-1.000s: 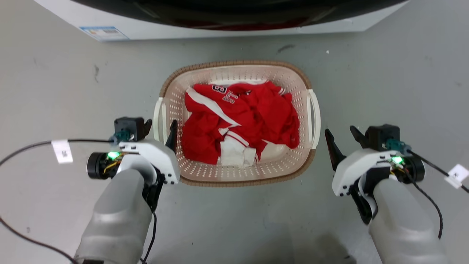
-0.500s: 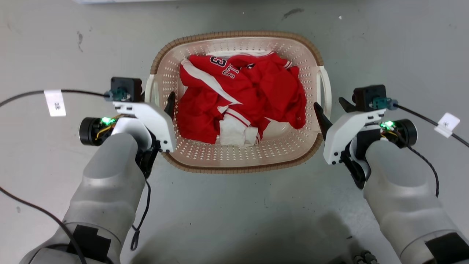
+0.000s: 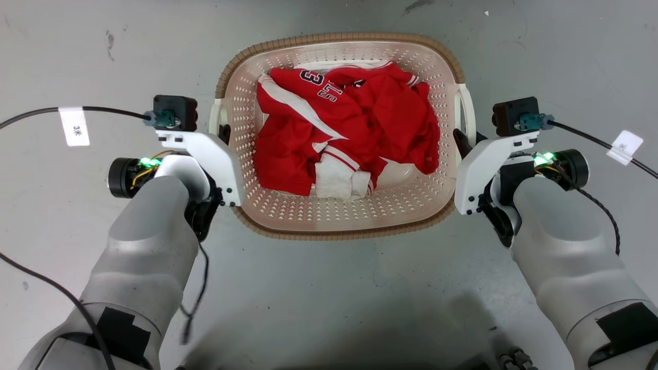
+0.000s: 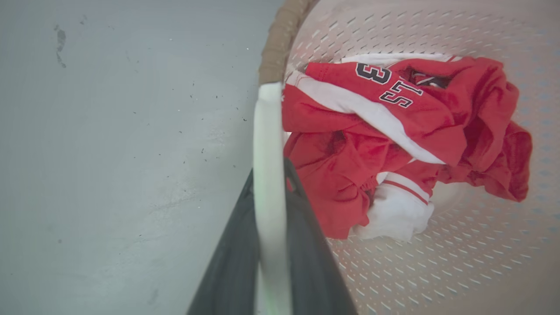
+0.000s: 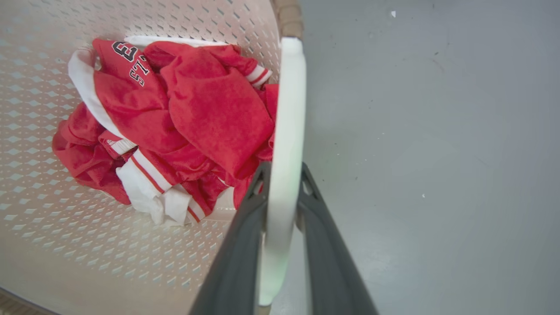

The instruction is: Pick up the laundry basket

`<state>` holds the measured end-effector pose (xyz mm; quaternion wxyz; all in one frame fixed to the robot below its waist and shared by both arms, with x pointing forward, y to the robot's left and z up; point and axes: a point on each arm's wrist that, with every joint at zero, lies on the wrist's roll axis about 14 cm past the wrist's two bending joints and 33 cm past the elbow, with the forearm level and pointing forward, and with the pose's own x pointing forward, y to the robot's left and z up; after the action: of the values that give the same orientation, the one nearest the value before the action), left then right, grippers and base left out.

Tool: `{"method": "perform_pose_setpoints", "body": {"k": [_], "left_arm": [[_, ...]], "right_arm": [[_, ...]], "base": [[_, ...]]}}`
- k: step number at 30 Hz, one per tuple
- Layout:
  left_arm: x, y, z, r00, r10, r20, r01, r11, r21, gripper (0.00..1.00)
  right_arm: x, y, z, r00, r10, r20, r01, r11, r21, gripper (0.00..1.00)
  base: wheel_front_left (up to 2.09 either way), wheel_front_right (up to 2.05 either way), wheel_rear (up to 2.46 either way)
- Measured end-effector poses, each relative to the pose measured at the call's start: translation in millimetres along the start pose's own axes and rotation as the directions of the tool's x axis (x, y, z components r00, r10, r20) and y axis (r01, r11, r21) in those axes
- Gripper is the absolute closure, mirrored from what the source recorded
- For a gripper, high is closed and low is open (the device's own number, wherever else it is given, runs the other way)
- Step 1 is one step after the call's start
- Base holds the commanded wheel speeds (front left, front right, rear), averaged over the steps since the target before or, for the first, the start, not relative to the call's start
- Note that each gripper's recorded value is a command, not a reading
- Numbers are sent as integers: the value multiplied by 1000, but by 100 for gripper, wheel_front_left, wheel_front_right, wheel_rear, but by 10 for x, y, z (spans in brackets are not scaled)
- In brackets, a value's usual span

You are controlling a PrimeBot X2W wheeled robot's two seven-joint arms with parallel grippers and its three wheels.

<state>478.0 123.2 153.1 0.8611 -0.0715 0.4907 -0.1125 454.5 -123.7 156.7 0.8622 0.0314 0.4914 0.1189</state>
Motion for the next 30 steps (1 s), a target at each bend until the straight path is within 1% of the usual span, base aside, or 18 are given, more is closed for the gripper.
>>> {"method": "perform_pose_setpoints", "body": {"k": [8,14,16,17,30], "left_arm": [[-77,-53,16,1000,-18,-12,18,1000,4,100],[-245,-104,12,999,-21,-34,21,1000,-6,100],[-326,-120,2,999,-20,-44,19,1000,-16,100],[-457,-154,24,999,-20,-51,19,1000,-24,100],[-1140,-344,245,999,-32,-23,31,999,-31,100]], "right_arm": [[-71,11,16,1000,1,-14,-1,1000,1,100],[-237,60,24,999,6,-32,-5,1000,16,100],[-316,85,18,999,8,-40,-8,1000,21,100],[-446,126,31,999,13,-44,-10,999,53,100],[-1079,268,182,997,13,-76,-8,998,59,100]], "base": [[0,0,0],[0,0,0],[0,0,0],[0,0,0],[0,0,0]]}}
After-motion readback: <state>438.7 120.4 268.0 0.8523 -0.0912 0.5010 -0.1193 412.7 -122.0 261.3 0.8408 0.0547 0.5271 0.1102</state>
